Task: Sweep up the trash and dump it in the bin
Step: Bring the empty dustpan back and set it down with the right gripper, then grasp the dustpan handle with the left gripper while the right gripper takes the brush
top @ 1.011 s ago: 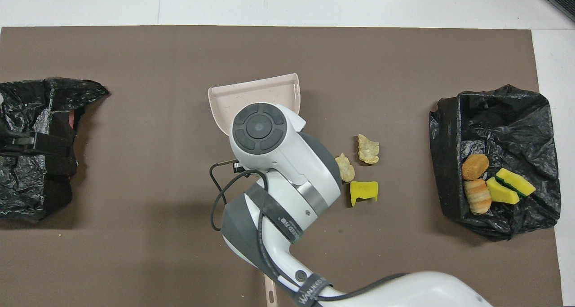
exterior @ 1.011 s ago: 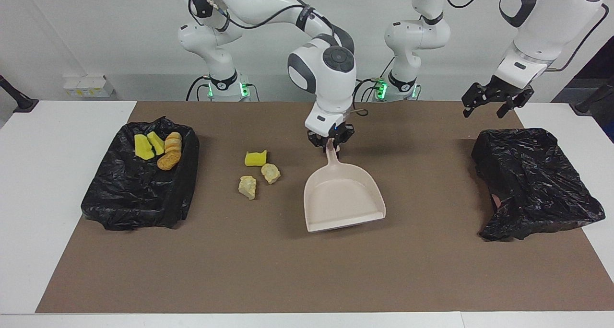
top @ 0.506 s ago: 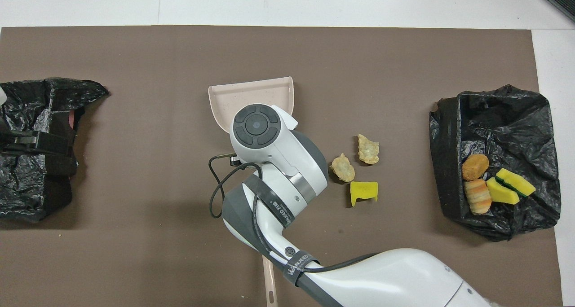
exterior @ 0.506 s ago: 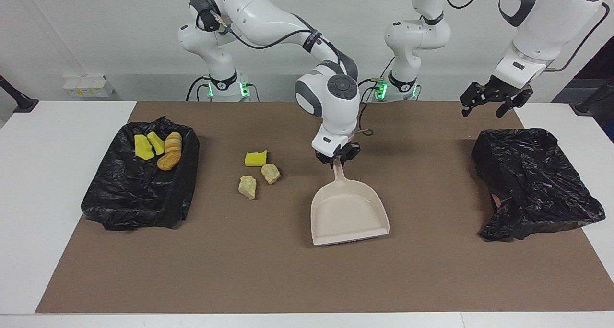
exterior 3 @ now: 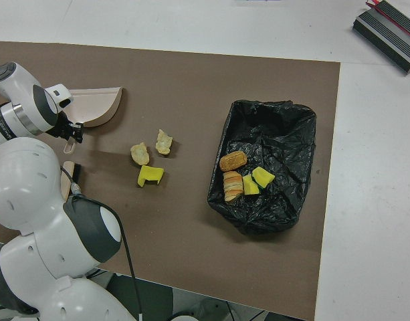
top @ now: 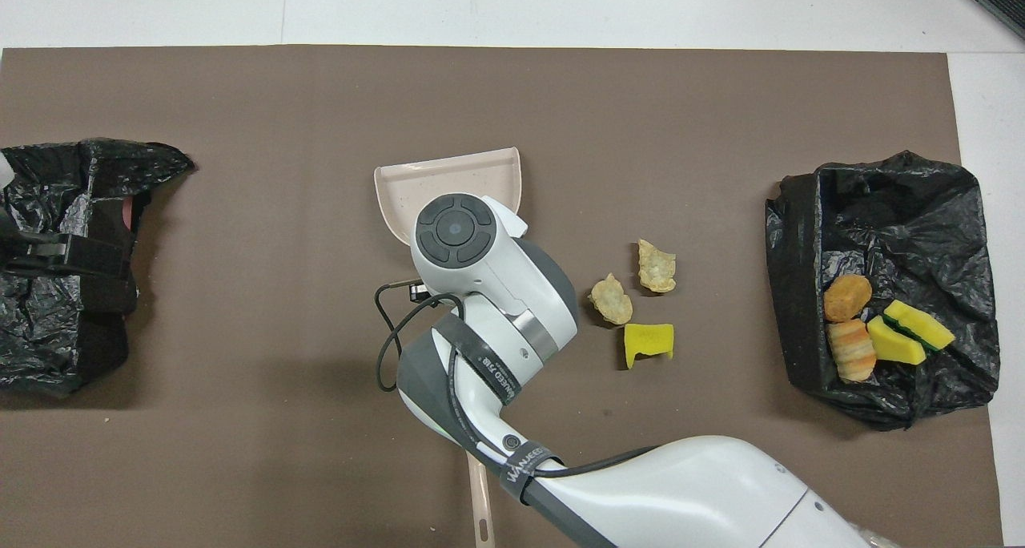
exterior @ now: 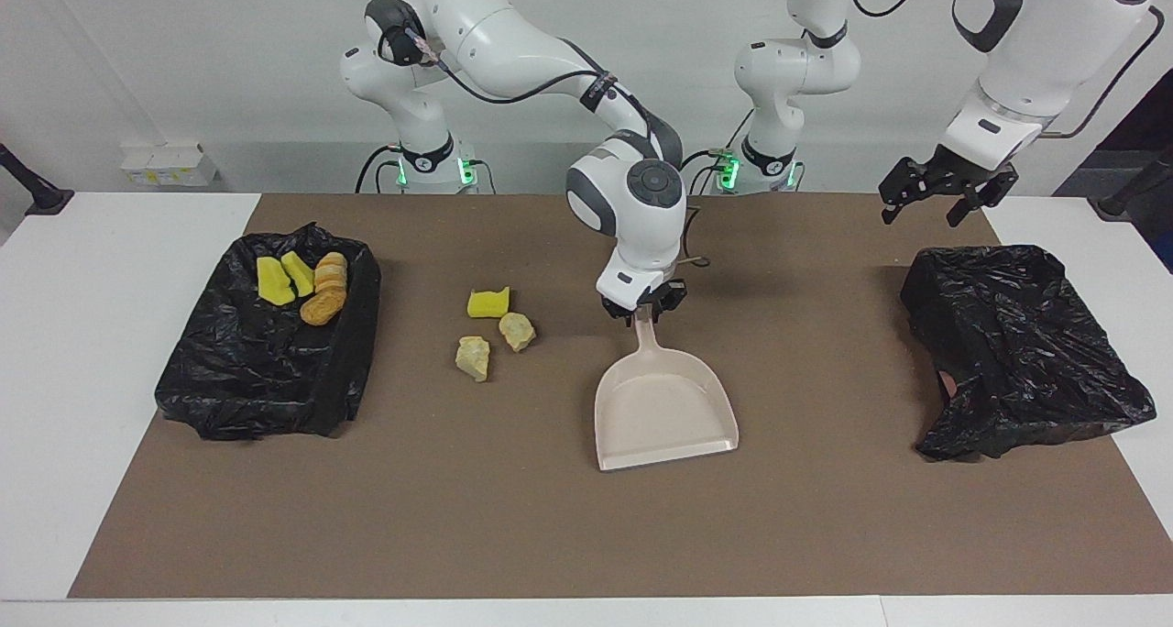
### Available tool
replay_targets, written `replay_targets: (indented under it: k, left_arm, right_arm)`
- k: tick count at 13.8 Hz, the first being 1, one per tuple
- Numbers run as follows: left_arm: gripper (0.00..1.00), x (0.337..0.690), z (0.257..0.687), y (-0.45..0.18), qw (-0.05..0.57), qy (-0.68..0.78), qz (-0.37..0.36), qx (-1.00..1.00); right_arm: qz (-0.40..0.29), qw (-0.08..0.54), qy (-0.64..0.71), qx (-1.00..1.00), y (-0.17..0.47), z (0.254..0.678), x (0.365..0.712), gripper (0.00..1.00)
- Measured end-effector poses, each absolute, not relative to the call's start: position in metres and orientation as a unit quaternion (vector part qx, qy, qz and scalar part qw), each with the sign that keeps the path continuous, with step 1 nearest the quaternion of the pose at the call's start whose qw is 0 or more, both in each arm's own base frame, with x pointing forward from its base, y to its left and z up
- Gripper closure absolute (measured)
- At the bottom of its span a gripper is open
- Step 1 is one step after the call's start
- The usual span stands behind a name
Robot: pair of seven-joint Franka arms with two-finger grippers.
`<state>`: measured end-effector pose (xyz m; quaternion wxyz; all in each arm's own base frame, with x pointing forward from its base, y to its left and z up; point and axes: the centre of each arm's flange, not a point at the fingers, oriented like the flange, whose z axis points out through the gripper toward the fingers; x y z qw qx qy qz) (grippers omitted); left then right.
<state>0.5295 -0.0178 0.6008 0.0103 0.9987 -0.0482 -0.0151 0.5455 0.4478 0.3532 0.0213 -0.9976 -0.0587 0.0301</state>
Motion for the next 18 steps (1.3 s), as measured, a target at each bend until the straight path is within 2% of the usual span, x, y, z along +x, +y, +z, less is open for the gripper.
replay_targets:
  k: [3,4,7,10,15,18]
  left_arm:
    - [0.0,0.529,0.601,-0.018,0.01,-0.049,-0.015,0.999]
    - [0.0,0.53,0.601,-0.018,0.01,-0.049,-0.015,0.999]
    - [0.0,0.531,0.596,-0.03,0.01,-0.061,-0.02,0.998]
    - [0.0,0.536,0.583,-0.066,0.009,-0.093,-0.028,0.995]
    - [0.0,0.549,0.547,-0.148,0.007,-0.135,-0.023,0.991]
    - [0.0,0.555,0.512,-0.203,0.012,-0.122,-0.021,0.992]
  right_arm:
    - [0.04,0.011,-0.065,-0.997,0.439,0.394,0.537,0.05]
    - [0.05,0.017,-0.071,-0.996,0.431,0.411,0.534,0.0]
    - [0.076,0.025,-0.101,-0.992,0.408,0.457,0.519,0.0]
    - [0.116,0.051,-0.11,-0.986,0.412,0.467,0.471,0.0]
    - [0.117,0.051,-0.145,-0.981,0.425,0.409,0.344,0.0]
    - [0.112,0.043,-0.147,-0.982,0.425,0.378,0.301,0.0]
